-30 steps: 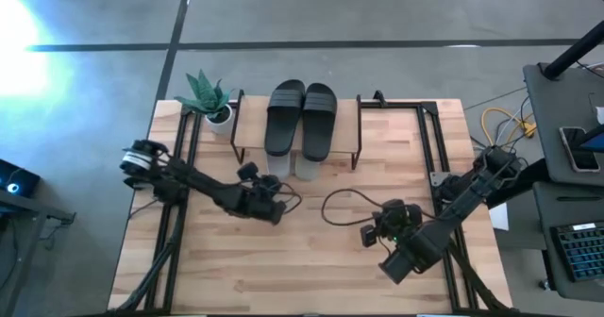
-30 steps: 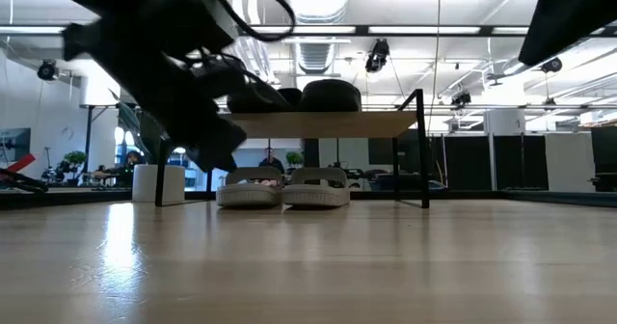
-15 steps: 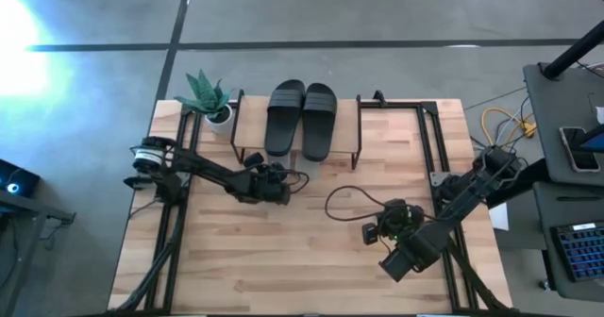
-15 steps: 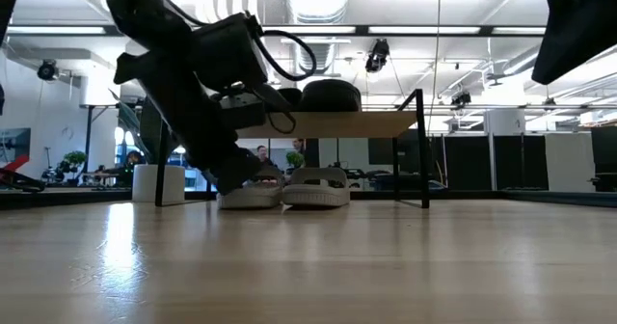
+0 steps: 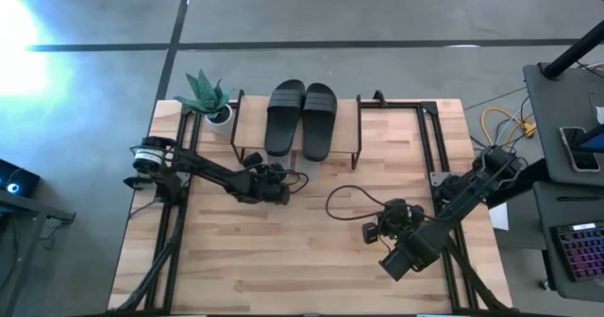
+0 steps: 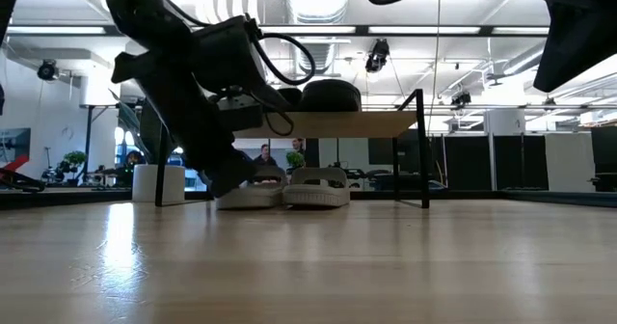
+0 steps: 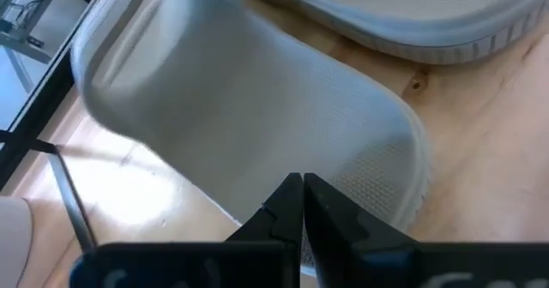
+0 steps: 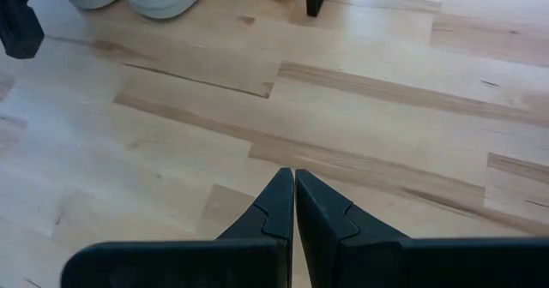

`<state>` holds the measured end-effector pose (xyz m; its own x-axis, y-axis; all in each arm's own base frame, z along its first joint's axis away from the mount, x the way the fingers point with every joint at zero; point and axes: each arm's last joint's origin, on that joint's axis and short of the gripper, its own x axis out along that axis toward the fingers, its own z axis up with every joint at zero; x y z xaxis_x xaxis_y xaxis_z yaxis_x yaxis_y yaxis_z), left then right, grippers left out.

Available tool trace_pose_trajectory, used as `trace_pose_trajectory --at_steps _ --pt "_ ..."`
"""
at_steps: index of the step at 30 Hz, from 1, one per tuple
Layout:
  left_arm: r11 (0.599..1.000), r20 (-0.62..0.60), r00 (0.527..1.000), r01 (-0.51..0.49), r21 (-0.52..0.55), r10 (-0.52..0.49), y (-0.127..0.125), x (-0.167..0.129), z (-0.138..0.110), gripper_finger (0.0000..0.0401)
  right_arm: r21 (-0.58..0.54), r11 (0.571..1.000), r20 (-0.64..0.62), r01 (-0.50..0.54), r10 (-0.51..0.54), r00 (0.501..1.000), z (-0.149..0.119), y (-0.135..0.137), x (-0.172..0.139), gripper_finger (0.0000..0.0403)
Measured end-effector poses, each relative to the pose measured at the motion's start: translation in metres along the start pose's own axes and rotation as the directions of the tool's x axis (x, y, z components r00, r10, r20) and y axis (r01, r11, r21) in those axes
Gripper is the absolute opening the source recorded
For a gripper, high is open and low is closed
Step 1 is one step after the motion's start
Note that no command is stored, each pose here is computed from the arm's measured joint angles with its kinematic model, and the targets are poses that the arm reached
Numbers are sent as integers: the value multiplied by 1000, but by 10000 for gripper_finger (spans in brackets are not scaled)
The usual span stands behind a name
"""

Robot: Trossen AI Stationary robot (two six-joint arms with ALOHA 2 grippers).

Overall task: Pick and place slides into the shelf
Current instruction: Put the gray slippers under the shelf, then return to Home Position

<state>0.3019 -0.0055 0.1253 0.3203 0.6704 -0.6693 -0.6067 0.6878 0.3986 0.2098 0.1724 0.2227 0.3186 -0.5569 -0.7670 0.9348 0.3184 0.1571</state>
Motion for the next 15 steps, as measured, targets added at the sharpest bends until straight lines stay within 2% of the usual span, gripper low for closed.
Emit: trace_pose_trajectory --at_steps 7,15 --pt "998 84 995 -58 -35 61 10 -14 15 0 5 1000 -3 -5 5 1000 0 1 0 9" --pt "999 147 988 -37 -40 42 24 -38 30 0 15 1000 -9 -17 17 1000 -1 2 0 9"
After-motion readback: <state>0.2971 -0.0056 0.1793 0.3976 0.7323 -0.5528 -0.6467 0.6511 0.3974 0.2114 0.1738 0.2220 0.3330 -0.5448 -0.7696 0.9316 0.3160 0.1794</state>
